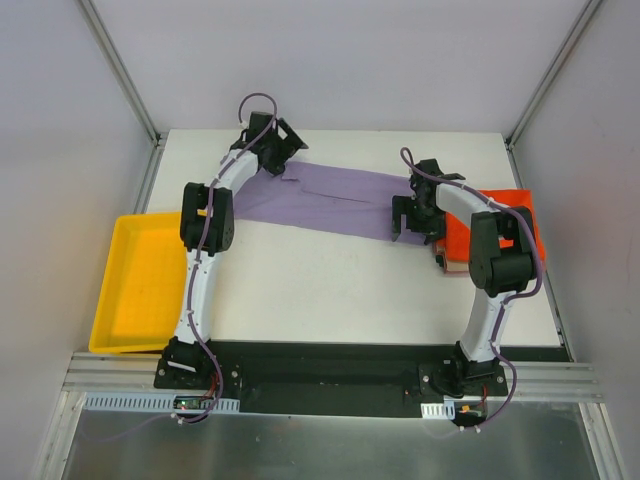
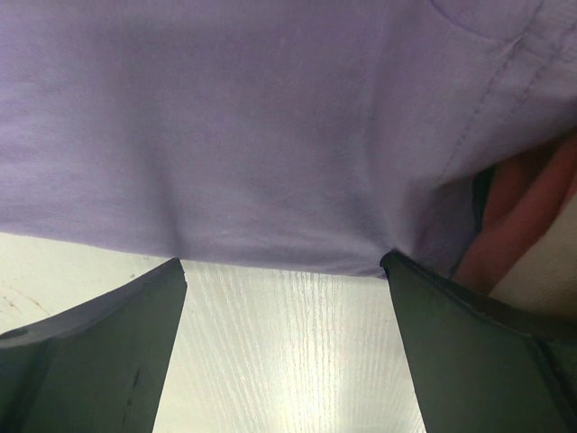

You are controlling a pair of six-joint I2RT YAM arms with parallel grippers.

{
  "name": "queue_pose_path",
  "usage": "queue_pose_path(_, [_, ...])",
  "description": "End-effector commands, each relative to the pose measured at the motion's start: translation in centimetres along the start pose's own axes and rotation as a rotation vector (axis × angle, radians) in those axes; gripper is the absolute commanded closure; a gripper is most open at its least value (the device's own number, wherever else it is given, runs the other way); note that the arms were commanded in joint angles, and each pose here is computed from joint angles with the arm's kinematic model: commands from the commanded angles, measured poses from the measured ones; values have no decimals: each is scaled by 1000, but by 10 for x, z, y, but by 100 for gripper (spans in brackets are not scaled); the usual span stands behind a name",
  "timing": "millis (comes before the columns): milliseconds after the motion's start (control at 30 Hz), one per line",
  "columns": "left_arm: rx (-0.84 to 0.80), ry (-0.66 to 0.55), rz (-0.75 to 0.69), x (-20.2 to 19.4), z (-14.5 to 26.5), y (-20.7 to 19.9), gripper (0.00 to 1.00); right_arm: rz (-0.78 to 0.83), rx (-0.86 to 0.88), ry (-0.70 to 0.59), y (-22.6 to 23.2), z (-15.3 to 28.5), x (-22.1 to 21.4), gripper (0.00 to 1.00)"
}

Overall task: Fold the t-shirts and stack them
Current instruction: Fold the other side of the tshirt into a rectangle

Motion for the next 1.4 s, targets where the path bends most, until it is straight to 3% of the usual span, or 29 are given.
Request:
queue_pose_path(0, [-159,20,35,9,16,-53,1,4,-24,17,-9,5,-4,4])
queue_pose_path(133, [-194,-29,21,21,24,-67,1,7,-29,13,-10,5,-4,4])
queue_pose_path(333, [-283,-21,126,20,15,-77,1,-2,-19,15,-9,5,-4,4])
queue_pose_path(533, [-107,-77,99,23,16,-48,1,-1,-21,0,-11,9,-3,4])
queue_pose_path(733, [8,-151,-42,37,41,-41,1,-1,-22,6,-11,9,-6,4])
queue_pose_path(900, [-1,-77,-148,26,54,-39,1,-6,-15,1,-10,9,-7,4])
queue_pose_path(1133, [-100,71,-126,-5,64,-53,1,-7,-15,1,-10,9,-9,4])
queue_pose_path(1367, [-152,121,-107,-18,51,-65,1,-4,-20,-9,-11,12,-6,4])
Point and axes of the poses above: each gripper's point midway between its finger pads, its own z axis back along the fingers, its own y axis along the line the jaws close on, x = y × z, the point moved 1 cm from there along z, back along the fingers
